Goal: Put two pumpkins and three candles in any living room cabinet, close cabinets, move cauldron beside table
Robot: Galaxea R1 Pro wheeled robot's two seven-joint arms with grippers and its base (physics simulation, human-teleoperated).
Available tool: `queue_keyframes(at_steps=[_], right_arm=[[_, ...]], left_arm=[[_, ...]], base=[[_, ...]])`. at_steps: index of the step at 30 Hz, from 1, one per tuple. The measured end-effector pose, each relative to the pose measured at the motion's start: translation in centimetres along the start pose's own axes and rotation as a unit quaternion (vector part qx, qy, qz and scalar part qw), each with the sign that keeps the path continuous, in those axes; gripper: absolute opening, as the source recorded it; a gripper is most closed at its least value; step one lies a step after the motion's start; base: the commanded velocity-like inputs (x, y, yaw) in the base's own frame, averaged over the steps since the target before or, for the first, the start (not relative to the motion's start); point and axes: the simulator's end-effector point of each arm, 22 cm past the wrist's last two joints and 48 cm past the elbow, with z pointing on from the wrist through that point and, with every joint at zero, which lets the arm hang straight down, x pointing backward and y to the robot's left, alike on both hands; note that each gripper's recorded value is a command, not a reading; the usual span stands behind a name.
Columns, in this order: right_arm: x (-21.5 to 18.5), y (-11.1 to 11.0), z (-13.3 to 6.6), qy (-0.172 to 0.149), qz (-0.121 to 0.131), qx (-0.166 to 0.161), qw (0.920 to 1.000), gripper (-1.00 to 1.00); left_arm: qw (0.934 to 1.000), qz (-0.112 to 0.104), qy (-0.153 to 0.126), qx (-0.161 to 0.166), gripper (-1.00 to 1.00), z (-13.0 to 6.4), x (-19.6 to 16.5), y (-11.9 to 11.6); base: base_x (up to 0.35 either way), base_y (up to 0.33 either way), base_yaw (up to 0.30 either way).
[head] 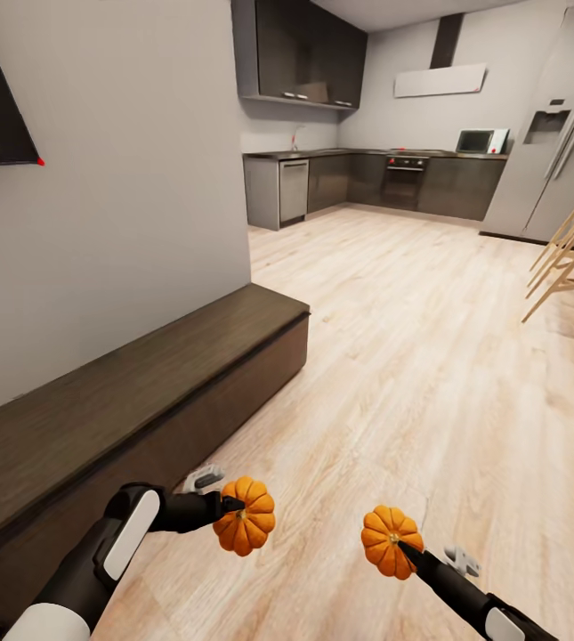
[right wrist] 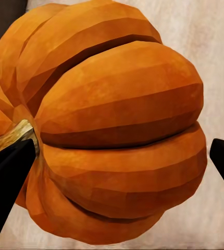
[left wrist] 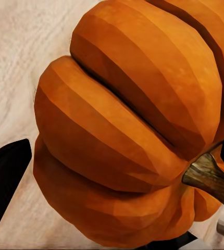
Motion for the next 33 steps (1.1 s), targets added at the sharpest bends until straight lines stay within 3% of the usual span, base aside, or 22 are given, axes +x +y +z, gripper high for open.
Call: queue_keyframes(at_steps=[8,16,24,33], right_arm=[[-0.1,-0.2,0.0,-0.002,-0.005,0.006,1.0000,-1.00],[-0.1,-0.2,0.0,-0.002,-0.006,0.006,1.0000,-1.00],[0.0,-0.3,0.0,-0.001,-0.006,0.007,1.0000,-1.00],[0.4,-0.7,0.3,0.002,-0.002,0.010,1.0000,-1.00]], left_arm=[[1.0000,0.004,0.000,-0.005,-1.00,0.1,0.0,0.2],[0.9995,0.008,0.002,-0.029,-1.00,0.1,0.2,1.1],[0.9995,0.007,0.003,-0.030,-1.00,0.2,0.2,1.1],[0.9996,0.000,0.009,-0.028,-1.00,0.7,0.6,1.4]], base=[[-0.328,-0.016,0.000],[-0.253,-0.195,0.000],[-0.066,-0.270,0.000],[-0.101,-0.032,0.000]])
